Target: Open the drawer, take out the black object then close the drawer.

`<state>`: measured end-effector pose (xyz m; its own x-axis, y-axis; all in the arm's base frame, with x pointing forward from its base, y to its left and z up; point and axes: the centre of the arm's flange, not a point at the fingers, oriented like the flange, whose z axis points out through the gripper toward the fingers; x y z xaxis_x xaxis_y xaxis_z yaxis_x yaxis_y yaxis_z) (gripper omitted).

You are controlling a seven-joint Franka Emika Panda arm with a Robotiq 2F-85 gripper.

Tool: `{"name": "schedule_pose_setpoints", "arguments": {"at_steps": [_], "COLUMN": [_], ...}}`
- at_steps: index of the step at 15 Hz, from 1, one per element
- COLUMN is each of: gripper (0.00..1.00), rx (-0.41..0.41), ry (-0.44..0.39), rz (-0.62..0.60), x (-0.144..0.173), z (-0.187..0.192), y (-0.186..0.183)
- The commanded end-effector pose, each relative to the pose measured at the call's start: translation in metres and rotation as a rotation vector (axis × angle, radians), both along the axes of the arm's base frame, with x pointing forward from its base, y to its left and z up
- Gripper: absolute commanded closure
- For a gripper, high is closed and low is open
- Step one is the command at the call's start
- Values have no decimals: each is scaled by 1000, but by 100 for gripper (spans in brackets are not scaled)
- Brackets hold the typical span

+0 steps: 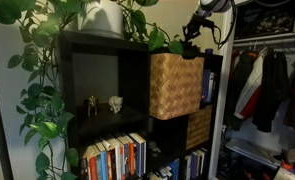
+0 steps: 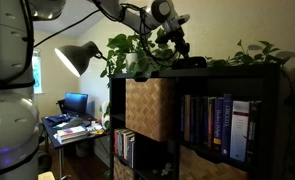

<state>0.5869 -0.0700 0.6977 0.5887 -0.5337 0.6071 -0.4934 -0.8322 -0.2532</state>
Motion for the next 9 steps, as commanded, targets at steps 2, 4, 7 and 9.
{"name": "schedule_pose_setpoints", "arguments": {"at_steps": [2,4,7,9], "gripper": [95,68,51,38], "rx": [25,19,-2,-15], "ry": [-12,-31,-71,-89], "rz": [-9,1,24,38], "x": [-34,-35,-41,-45], "z": [-51,-51,-33,-20], "y": [1,5,16,25]}}
